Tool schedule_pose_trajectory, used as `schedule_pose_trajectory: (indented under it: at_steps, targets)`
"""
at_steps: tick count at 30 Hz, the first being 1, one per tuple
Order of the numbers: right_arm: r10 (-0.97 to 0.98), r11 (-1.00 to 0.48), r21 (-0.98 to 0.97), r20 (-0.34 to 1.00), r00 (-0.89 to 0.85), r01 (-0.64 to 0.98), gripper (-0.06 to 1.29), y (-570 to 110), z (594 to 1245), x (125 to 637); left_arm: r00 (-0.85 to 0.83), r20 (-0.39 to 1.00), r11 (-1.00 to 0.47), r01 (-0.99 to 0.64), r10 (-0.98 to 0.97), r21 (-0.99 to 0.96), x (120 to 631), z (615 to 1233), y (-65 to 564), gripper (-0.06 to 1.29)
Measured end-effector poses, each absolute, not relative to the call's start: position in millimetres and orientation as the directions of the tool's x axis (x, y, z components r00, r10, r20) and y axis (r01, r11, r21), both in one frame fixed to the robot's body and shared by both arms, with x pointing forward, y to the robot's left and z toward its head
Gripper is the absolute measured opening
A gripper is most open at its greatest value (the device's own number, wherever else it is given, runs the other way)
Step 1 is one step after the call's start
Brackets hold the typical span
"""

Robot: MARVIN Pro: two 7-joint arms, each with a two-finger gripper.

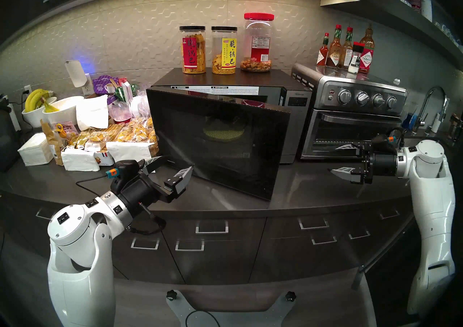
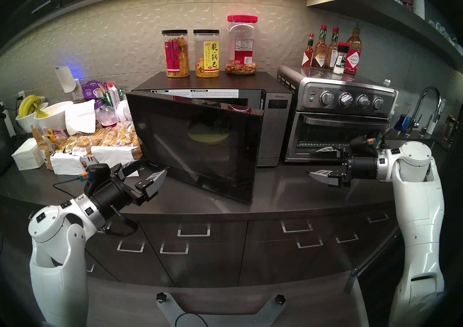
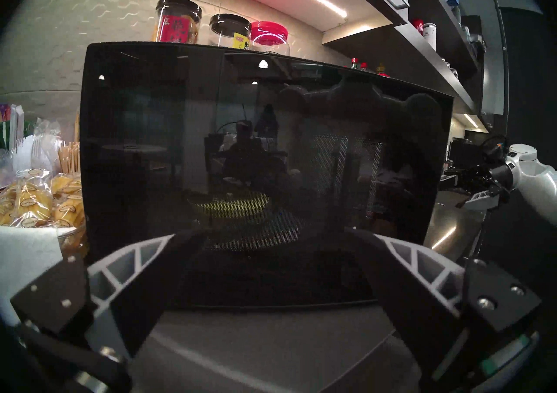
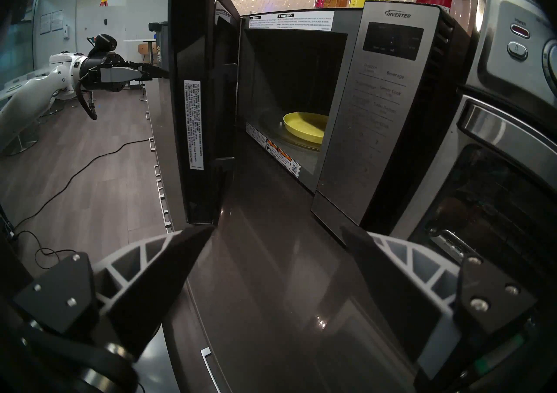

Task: Open the microwave, put the plate inside, and close the door

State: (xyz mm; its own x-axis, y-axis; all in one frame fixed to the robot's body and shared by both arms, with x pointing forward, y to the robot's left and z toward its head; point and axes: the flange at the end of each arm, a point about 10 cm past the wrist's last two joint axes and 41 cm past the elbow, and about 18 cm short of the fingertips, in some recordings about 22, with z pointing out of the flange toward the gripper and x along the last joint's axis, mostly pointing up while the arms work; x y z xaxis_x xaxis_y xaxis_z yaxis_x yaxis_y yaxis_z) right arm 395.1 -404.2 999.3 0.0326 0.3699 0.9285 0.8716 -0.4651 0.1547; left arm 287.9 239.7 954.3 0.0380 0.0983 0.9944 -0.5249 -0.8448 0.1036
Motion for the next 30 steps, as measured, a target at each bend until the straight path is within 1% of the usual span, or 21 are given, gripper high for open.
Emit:
schedule_pose_trajectory:
  at_steps: [15, 30]
  targets:
    - [0.370, -0.465, 0.155, 0.928, 0.033, 0.872, 1.21, -404, 999, 395, 0.019, 0.993, -0.839, -0.533, 0.114, 0.107, 273, 955, 244, 1.27]
    - [0.370, -0.465, 0.155, 0.928, 0.033, 0.872, 1.21, -404, 999, 395, 0.011, 0.992, -0.881, -0.458, 0.127, 0.118, 222, 946, 301, 1.27]
